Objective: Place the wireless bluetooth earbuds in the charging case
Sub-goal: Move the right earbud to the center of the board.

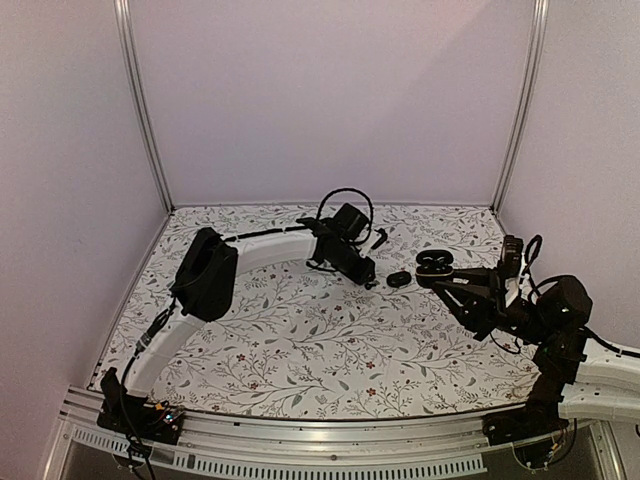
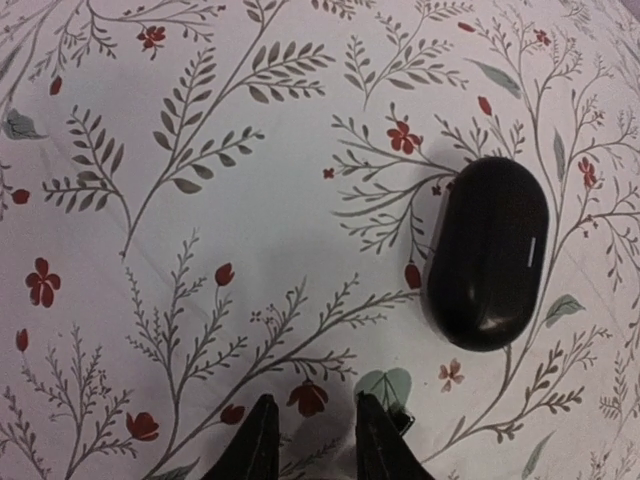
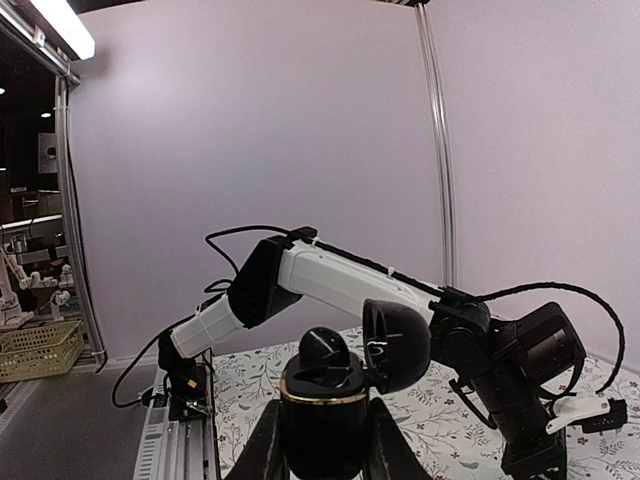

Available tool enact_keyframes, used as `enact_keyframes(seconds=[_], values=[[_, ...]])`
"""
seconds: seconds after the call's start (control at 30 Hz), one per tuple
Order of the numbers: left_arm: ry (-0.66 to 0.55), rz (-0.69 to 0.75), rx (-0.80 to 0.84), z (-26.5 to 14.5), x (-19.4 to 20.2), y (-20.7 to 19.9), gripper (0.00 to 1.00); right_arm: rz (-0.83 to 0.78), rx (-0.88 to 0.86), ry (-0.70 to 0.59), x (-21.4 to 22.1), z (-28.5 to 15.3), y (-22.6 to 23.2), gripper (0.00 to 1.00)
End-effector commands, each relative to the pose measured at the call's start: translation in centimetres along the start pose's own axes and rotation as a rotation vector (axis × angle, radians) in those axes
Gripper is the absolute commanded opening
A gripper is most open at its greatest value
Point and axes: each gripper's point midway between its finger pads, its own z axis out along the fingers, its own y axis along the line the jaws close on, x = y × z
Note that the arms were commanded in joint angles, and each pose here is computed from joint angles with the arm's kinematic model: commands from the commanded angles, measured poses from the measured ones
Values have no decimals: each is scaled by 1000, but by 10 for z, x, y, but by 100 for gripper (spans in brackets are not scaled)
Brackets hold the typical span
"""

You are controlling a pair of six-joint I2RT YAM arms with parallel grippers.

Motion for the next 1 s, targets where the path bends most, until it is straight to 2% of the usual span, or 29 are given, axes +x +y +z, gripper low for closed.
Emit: enact_keyframes(seconds=[0.0,0.2,0.47,0.77,0.9,0.97], values=[[48,64,-7,2,10,-12,26,-11,16,-15,-5,1,-3,0],[116,148,30,-4,32,-36,23,-14,4,-14,-8,4,-2,0],[105,190,82,-40,48,-56,22,-8,-1,-11,-8,4,-1,0],[236,360,179,-74,113,-88,19,-9,4,-9,-8,3,-1,0],[253,401,142,-92,128,-81,19,-10,2,-9,-8,3,-1,0],[215,409,91,-104,121,-71,19,-11,0,-7,-8,4,-1,0]])
